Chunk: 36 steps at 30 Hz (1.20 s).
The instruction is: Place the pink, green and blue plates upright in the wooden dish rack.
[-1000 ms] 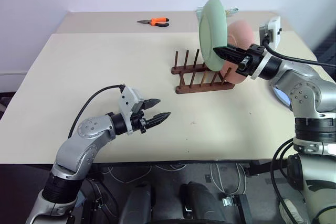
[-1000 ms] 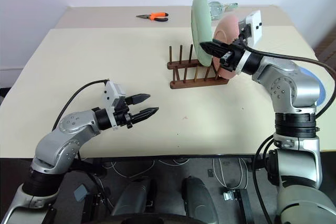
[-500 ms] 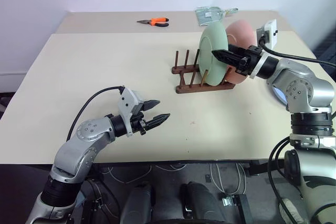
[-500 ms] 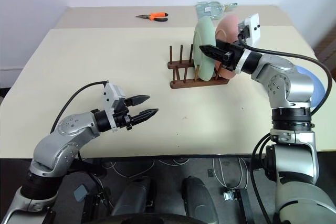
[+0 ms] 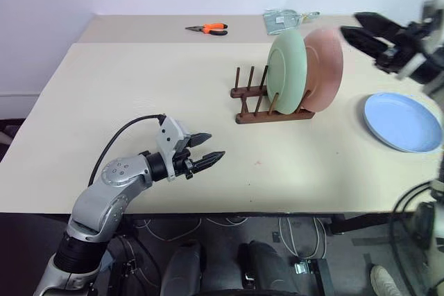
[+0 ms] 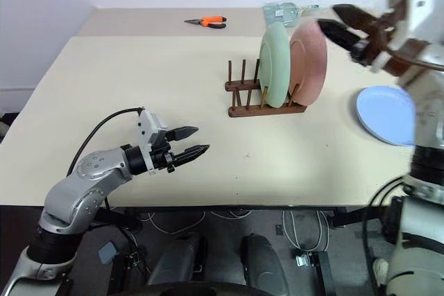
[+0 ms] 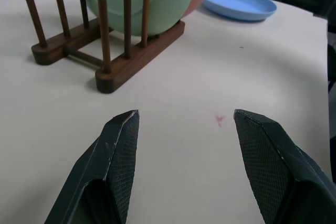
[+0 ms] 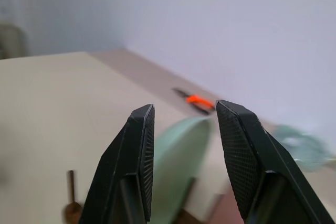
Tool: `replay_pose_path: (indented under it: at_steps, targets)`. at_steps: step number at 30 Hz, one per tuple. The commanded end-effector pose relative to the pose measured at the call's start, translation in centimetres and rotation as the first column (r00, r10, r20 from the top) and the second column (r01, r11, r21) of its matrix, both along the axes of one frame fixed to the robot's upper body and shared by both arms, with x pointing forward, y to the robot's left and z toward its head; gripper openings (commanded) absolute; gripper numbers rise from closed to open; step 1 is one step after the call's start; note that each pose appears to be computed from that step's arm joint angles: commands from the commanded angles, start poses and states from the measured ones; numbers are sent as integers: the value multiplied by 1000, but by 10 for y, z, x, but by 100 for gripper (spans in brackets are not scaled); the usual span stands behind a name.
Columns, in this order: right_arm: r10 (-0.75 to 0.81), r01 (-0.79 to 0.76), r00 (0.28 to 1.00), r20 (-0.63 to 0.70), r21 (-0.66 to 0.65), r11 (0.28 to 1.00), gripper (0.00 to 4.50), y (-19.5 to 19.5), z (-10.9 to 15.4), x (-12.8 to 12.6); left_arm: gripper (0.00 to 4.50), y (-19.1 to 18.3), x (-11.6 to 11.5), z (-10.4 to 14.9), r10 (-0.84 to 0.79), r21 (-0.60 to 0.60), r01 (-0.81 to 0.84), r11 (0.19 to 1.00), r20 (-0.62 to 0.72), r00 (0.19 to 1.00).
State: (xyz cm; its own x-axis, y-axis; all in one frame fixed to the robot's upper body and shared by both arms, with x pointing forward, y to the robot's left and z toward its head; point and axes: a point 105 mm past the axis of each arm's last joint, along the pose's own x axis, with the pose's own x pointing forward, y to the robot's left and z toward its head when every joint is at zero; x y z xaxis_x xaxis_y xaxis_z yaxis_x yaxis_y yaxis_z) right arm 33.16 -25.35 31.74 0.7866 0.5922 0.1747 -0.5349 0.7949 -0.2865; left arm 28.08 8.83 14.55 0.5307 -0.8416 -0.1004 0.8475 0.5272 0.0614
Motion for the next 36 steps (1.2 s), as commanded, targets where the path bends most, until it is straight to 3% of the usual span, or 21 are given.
replay_pose_path:
  at_steps: [1,3,6,11,15,18,22,25,26,29,32,34,36]
  targets:
    - [-91,91,995,-43,19,996,238,-29,-5,-17,296,-8,-3,7,-49,6,49,999,36,998]
    - [-262,240,958,-119,-175,955,315,-52,-43,-11,296,-11,-3,5,-77,26,76,997,37,996]
    - [-435,315,891,-130,-514,798,445,-75,-101,-3,296,-18,-3,5,-124,44,122,992,44,991]
    - [-574,372,816,-61,-705,603,445,-106,-149,16,296,-29,-2,15,-166,27,165,986,74,983]
    - [-622,362,782,-39,-785,503,445,-124,-175,26,296,-32,-6,17,-179,26,178,984,80,981]
    - [-647,367,761,-46,-792,488,368,-129,-186,34,296,-29,-7,17,-157,22,155,988,79,984]
    - [-670,393,742,-24,-793,464,166,-134,-186,41,296,-25,-8,16,-131,24,130,991,79,988]
    - [-644,430,764,26,-766,479,22,-127,-170,48,296,-21,-9,15,-115,32,113,993,80,990]
    - [-615,446,787,56,-740,504,10,-119,-157,52,296,-21,-9,14,-111,33,109,994,79,991]
    - [-516,532,827,225,-612,585,10,-91,-94,59,296,-16,-7,12,-87,44,84,996,76,993]
    - [-439,595,797,416,-414,688,10,-54,-14,53,296,-12,-5,9,-75,56,71,996,75,994]
    - [-324,495,802,502,-256,830,10,-9,39,38,296,-9,-2,8,-65,63,61,996,76,995]
    - [-196,314,841,505,-161,936,10,31,64,21,296,-6,0,8,-55,68,50,996,77,995]
